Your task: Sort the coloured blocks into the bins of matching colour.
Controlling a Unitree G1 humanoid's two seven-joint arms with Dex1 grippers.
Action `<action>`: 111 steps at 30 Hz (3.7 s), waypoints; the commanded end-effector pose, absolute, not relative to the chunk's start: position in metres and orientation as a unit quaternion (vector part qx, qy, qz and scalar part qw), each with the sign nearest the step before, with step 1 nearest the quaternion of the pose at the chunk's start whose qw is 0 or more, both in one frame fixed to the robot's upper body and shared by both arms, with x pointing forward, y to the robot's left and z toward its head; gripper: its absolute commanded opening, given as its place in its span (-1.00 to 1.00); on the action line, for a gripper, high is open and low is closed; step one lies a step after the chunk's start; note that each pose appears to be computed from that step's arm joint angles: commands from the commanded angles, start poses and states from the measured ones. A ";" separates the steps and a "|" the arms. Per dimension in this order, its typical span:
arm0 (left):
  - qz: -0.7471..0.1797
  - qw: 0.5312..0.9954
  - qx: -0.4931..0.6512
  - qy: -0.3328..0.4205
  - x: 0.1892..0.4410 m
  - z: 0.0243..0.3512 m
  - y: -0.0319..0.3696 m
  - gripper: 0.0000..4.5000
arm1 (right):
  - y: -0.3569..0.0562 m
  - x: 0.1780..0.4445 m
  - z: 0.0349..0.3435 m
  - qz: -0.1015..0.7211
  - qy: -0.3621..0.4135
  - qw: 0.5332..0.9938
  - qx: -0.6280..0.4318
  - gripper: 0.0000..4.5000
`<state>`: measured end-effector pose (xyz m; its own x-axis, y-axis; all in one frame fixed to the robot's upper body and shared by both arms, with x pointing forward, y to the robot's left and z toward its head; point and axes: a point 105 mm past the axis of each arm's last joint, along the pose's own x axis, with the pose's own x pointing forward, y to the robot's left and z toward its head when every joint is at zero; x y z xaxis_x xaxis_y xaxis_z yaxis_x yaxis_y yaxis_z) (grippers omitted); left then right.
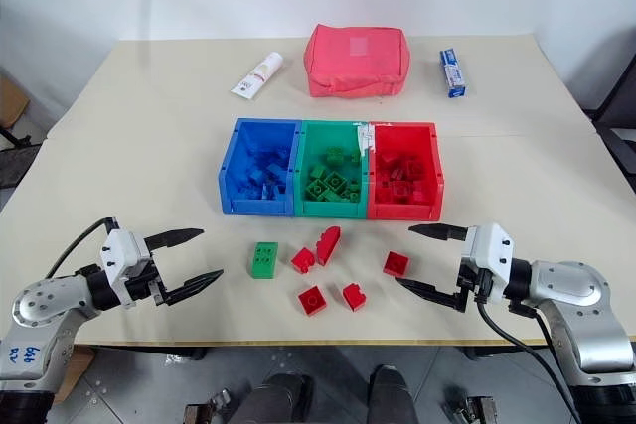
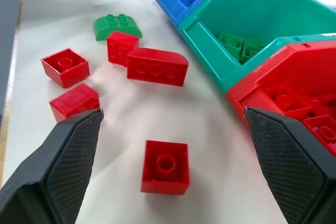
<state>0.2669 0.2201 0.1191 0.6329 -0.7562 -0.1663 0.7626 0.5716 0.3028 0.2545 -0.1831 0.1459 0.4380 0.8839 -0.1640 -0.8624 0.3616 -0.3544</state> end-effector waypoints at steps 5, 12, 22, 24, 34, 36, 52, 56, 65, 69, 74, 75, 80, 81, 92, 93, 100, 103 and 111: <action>-0.489 0.854 0.174 -0.033 0.266 0.135 0.191 0.99 | -0.221 0.235 0.147 0.477 0.009 0.853 -0.212 1.00; -0.600 0.776 0.181 -0.067 0.250 0.138 0.125 0.99 | -0.258 0.223 0.128 0.435 0.105 0.867 -0.222 1.00; -0.581 0.795 0.168 -0.054 0.253 0.141 0.142 0.99 | -0.181 0.259 0.115 0.472 0.142 0.849 -0.190 1.00; -0.578 0.797 0.172 -0.050 0.251 0.141 0.147 0.99 | -0.170 0.269 0.110 0.471 0.155 0.846 -0.196 1.00; -0.578 0.799 0.152 -0.061 0.246 0.148 0.141 1.00 | -0.166 0.284 0.110 0.460 0.164 0.846 -0.216 0.13; -0.576 0.802 0.139 -0.068 0.247 0.151 0.139 1.00 | -0.168 0.282 0.113 0.461 0.162 0.846 -0.214 -0.17; -0.459 0.878 0.066 -0.115 0.284 0.179 0.146 1.00 | -0.174 0.389 0.226 0.307 -0.030 0.940 -0.147 -0.18; -0.465 0.876 0.069 -0.108 0.284 0.178 0.150 1.00 | -0.165 0.387 0.228 0.333 -0.039 0.930 -0.150 0.41; -0.527 0.837 0.135 -0.062 0.277 0.157 0.158 1.00 | -0.193 0.322 0.211 0.411 -0.043 0.895 -0.168 0.99; -0.590 0.785 0.188 -0.017 0.264 0.134 0.160 1.00 | -0.219 0.264 0.175 0.475 0.028 0.851 -0.222 0.99; -0.620 0.759 0.198 -0.018 0.258 0.130 0.158 1.00 | -0.235 0.244 0.157 0.494 0.078 0.833 -0.238 0.99; -0.624 0.756 0.197 -0.019 0.258 0.130 0.157 1.00 | -0.228 0.243 0.155 0.508 0.078 0.824 -0.238 0.99; -0.636 0.747 0.193 -0.031 0.253 0.133 0.155 1.00 | -0.178 0.236 0.145 0.590 0.085 0.773 -0.218 0.99; -0.636 0.747 0.193 -0.027 0.252 0.132 0.156 1.00 | -0.167 0.236 0.143 0.603 0.089 0.763 -0.213 0.99; -0.620 0.761 0.193 -0.015 0.241 0.131 0.161 1.00 | -0.093 0.249 0.101 0.653 0.121 0.720 -0.200 0.82; -0.618 0.762 0.192 -0.013 0.240 0.131 0.162 1.00 | -0.093 0.249 0.100 0.653 0.126 0.720 -0.199 0.72; -0.605 0.774 0.188 -0.017 0.238 0.132 0.161 1.00 | -0.105 0.254 0.106 0.647 0.117 0.727 -0.198 -0.28; -0.587 0.791 0.170 -0.033 0.243 0.138 0.159 1.00 | -0.112 0.263 0.122 0.629 0.089 0.751 -0.182 -0.28; -0.523 0.843 0.110 -0.065 0.261 0.157 0.158 1.00 | -0.154 0.319 0.199 0.464 -0.033 0.879 -0.107 -0.28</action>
<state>0.2587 0.1588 0.1428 0.4183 -0.9063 -0.0602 0.8886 0.3946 0.2338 0.3049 -0.1364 0.1781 0.4599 0.8799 -0.1196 -0.8809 0.4352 -0.1858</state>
